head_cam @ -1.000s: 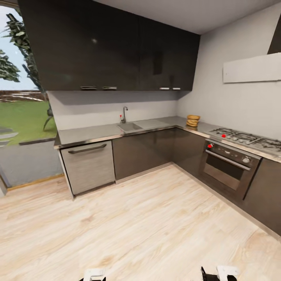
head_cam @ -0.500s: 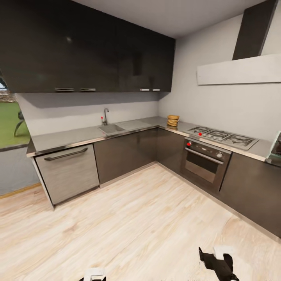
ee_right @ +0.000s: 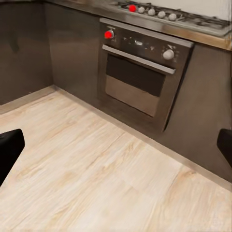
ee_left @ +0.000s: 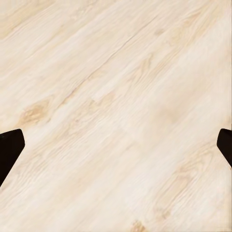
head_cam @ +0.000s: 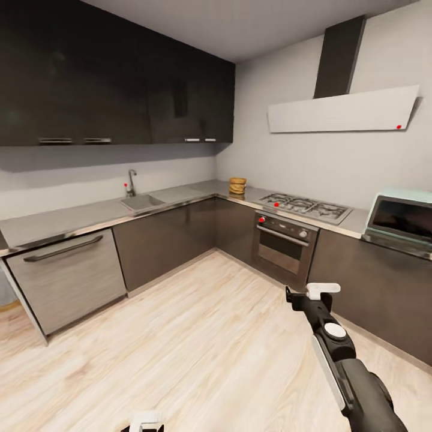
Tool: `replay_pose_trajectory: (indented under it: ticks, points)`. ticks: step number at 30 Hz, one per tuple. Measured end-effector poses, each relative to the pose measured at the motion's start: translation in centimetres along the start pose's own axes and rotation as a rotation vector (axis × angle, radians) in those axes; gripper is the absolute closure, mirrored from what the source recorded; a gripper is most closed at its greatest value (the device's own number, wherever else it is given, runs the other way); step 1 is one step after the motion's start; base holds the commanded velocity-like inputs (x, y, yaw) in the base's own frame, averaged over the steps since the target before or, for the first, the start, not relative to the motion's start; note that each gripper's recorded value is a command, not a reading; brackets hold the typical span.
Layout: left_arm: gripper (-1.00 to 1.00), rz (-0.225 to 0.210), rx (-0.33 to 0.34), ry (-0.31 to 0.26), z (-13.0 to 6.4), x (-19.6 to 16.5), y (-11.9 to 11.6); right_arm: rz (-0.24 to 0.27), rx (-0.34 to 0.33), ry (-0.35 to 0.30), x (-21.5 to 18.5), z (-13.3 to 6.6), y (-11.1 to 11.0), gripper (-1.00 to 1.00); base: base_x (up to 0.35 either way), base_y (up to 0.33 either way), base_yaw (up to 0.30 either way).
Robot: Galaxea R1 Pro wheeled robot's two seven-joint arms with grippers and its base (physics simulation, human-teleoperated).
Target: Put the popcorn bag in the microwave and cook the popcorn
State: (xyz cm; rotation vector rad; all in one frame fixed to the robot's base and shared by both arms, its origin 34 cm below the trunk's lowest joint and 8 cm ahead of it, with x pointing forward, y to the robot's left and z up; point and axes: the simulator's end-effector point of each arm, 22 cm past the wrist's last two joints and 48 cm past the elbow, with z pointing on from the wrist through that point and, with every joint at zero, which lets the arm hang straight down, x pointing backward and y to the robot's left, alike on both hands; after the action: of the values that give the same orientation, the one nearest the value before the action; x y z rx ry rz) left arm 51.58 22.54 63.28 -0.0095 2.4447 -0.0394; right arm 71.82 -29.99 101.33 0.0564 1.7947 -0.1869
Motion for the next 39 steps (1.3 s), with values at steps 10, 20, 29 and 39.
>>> replay_pose_trajectory:
  ticks: [10,20,29,39]
  points:
    - [-1.00,-0.002,0.035,0.006,-0.4,0.1,-2.4,-0.011,-0.035,-0.040,-4.1,0.0,2.2,-1.00,0.005,0.000,-0.201]
    - [-1.00,-0.023,0.041,0.015,-0.5,0.4,-3.6,-0.022,-0.030,-0.036,-3.8,0.0,2.0,-1.00,0.299,0.016,-0.203]
    - [-1.00,-0.014,0.045,0.017,-0.6,0.6,-3.7,-0.010,0.067,-0.039,-4.1,0.4,-1.5,-1.00,0.274,0.091,-0.299]
    - [-1.00,-0.014,0.046,0.018,-0.8,0.5,-3.8,-0.002,0.082,-0.038,-4.4,0.4,-2.5,-1.00,0.009,0.003,-0.300]
